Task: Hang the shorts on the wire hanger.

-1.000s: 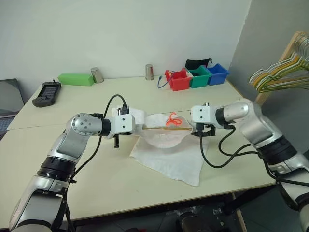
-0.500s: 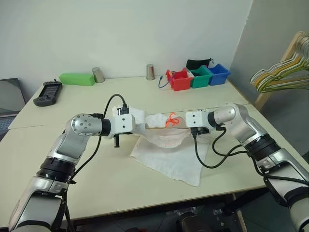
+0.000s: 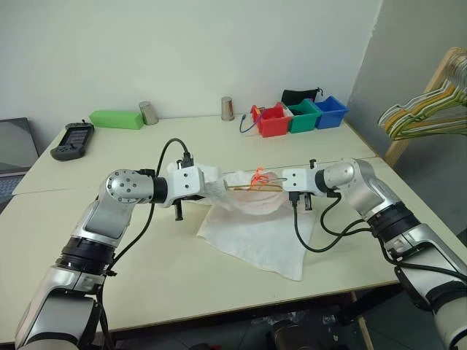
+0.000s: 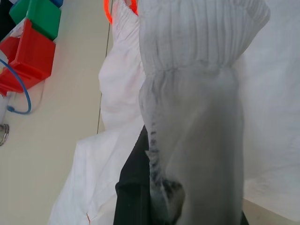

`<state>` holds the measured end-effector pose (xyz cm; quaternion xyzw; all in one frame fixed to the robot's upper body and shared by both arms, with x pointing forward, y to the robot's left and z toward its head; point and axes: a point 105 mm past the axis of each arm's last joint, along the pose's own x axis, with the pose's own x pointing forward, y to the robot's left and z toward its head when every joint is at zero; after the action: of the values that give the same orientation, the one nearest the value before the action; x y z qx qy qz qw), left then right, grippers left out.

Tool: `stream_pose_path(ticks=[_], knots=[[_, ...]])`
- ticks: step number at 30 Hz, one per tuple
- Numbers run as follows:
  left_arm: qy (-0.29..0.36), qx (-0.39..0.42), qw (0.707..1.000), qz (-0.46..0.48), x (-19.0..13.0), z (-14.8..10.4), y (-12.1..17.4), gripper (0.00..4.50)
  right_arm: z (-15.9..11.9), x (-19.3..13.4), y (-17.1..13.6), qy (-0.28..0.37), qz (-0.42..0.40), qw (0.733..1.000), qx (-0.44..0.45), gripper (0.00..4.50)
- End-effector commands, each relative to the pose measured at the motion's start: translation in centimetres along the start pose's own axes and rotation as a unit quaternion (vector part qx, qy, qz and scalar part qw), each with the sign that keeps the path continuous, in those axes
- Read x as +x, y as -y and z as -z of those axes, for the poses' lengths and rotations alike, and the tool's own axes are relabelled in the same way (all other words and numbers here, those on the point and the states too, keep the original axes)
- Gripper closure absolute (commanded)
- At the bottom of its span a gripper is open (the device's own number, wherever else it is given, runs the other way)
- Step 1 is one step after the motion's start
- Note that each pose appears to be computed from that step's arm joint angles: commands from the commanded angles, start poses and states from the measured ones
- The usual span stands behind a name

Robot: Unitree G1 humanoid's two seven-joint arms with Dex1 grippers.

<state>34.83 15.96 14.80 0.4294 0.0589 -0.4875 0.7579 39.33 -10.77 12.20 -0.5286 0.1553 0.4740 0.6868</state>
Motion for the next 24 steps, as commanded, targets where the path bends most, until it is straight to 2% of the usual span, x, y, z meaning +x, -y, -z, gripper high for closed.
stream_pose_path(ticks=[1,4,16,21,22,24], knots=[[0.02,0.026,0.999,-0.026,-0.8,-1.5,-1.4,4.34,-1.9,-1.5,1.6,0.031,0.028,0.999,-0.014,3.79],[0.02,0.027,0.999,-0.027,-0.9,-1.6,-1.5,4.34,-1.5,-1.8,1.7,0.023,0.032,0.999,-0.023,2.95],[0.04,0.012,0.999,-0.032,-1.0,-2.5,-1.7,4.34,-0.1,-1.3,1.3,0.003,0.029,0.999,-0.016,2.95],[0.029,0.016,0.999,-0.03,-1.1,-2.1,-1.5,4.34,-0.1,-1.8,1.3,0.007,0.022,0.999,-0.023,2.95],[0.026,0.018,0.999,-0.03,-1.1,-1.9,-1.4,4.34,-0.3,-2.2,1.2,0.012,0.013,1.0,-0.022,2.61],[0.024,0.018,0.999,-0.029,-1.2,-1.8,-1.3,4.34,-0.6,-2.5,1.1,0.018,0.006,1.0,-0.023,2.33]])
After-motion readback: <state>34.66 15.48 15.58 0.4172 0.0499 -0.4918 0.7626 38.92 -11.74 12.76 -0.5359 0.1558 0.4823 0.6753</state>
